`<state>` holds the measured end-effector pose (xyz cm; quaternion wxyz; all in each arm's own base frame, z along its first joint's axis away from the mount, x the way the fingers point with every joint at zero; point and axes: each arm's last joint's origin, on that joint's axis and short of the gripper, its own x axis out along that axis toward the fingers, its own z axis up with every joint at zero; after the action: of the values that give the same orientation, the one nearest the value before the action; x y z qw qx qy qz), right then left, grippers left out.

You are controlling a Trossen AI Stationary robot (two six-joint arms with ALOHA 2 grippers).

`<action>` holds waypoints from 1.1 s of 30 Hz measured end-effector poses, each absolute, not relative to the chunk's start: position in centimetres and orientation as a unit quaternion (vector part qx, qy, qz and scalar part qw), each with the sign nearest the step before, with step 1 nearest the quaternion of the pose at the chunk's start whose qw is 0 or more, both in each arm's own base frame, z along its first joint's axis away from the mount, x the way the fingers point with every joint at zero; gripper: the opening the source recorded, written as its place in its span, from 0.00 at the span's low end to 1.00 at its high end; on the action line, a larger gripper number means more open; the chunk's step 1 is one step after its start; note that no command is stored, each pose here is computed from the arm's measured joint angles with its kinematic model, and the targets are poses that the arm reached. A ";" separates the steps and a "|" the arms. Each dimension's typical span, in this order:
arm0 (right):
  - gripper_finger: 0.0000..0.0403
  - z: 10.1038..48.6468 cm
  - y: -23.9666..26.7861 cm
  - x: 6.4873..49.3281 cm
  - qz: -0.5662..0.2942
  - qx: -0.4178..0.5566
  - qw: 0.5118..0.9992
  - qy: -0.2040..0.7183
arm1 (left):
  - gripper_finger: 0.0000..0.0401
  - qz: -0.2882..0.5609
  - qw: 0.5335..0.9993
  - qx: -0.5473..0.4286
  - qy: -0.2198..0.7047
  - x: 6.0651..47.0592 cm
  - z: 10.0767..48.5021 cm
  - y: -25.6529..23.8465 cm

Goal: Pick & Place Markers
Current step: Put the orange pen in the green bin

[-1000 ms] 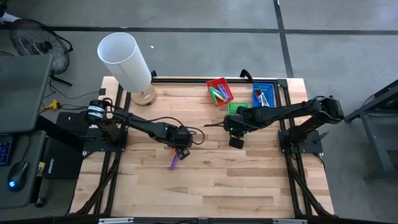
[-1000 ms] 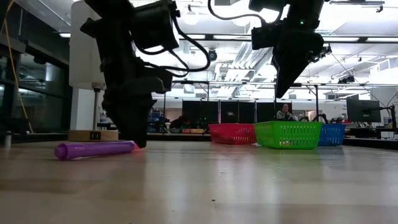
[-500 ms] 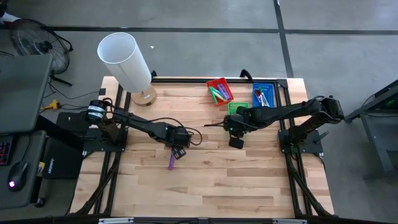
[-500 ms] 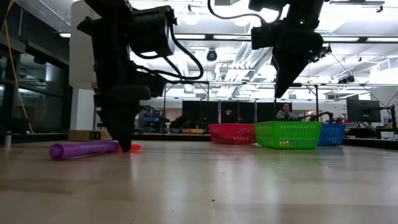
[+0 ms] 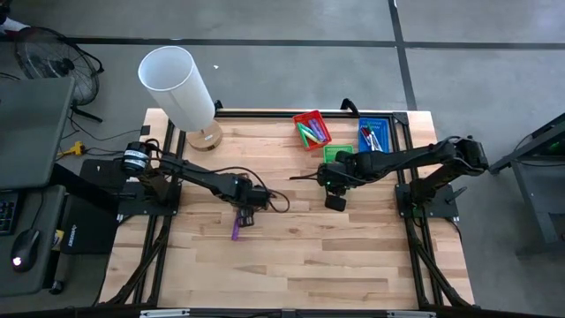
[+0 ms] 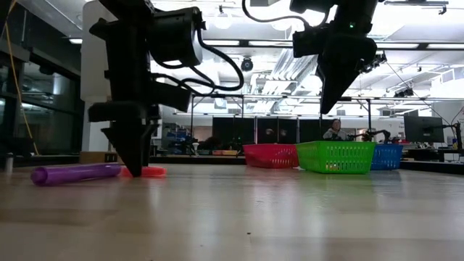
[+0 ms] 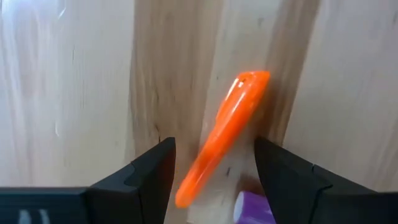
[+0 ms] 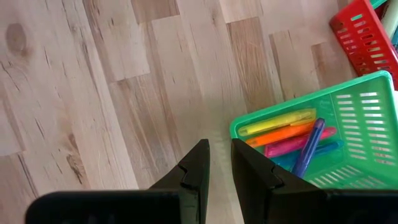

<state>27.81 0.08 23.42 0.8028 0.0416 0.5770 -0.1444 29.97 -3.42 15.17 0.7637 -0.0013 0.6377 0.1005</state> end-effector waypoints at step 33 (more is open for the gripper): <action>0.14 23.4 0.1 27.8 -0.143 0.043 0.803 0.577 | 0.49 -0.076 0.747 0.069 0.657 29.5 14.3 -0.8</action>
<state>27.81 0.09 23.43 0.8030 0.0427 0.5770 -0.1427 29.53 -0.80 14.34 0.7473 0.0691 0.6565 -0.0756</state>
